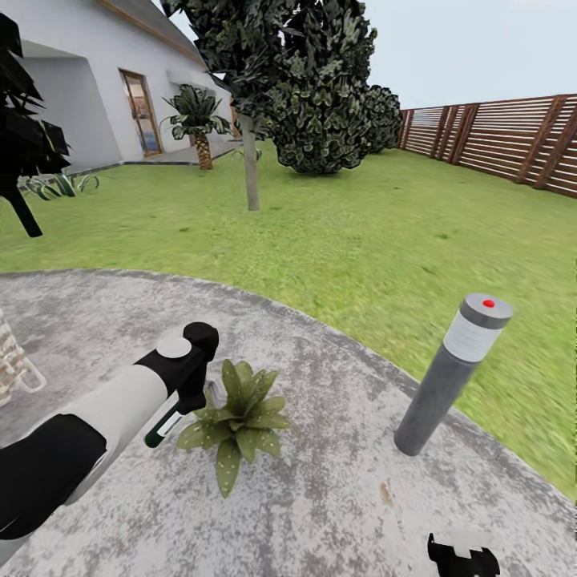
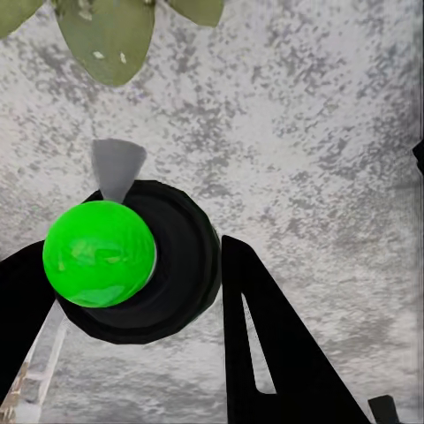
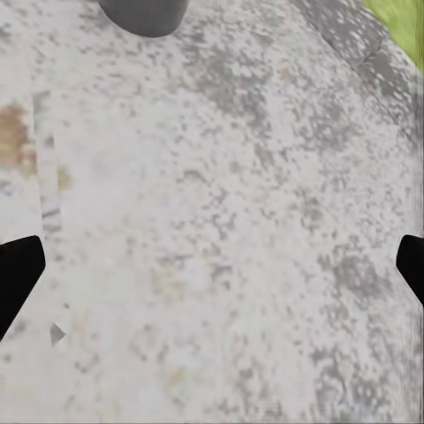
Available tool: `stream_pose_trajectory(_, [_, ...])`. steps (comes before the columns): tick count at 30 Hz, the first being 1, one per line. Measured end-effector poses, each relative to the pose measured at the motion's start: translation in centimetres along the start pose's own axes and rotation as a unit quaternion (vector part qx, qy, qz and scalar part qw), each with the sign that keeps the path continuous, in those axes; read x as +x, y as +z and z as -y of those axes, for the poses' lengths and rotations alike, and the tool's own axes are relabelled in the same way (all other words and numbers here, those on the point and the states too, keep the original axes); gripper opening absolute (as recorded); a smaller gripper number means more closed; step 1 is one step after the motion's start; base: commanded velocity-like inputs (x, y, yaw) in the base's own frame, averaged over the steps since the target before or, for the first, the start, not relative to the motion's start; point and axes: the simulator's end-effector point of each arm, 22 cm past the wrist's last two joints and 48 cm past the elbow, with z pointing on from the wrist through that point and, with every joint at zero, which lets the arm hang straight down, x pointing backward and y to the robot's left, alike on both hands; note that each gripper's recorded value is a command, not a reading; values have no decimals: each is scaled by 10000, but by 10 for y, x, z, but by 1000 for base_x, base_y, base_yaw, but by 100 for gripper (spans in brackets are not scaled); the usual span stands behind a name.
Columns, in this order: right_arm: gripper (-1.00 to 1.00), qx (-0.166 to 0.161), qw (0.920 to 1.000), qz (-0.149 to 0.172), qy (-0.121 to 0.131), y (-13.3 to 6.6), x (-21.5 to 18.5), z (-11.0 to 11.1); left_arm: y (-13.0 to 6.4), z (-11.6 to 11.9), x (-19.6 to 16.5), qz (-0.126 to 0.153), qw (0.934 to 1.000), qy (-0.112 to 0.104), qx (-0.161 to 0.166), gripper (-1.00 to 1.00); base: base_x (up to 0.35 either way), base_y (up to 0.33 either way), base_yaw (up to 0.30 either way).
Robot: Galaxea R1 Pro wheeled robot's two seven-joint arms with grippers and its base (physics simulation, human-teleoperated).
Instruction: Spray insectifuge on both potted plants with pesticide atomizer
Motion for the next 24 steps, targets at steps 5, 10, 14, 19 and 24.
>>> stream_pose_trajectory(5, [100,0,10000,-1,4,0,0,0,0,0,0,1,10000,-4,-3,-100,-10,-272,2])
stream_pose_trajectory(10, [100,-2,10000,-8,7,0,1,0,-1,0,0,3,10000,-4,-5,-100,-107,-264,1])
stream_pose_trajectory(14, [100,-3,10000,-5,8,0,0,-1,-2,-2,0,11,10000,-10,-19,-100,-27,-268,135])
stream_pose_trajectory(19, [100,-2,10000,-2,8,0,0,-1,-3,-1,-1,16,10000,-5,-19,-100,39,-271,267])
stream_pose_trajectory(24, [100,-2,10000,-1,9,0,0,-1,-3,-1,-1,20,10000,-1,-23,-100,178,-234,123])
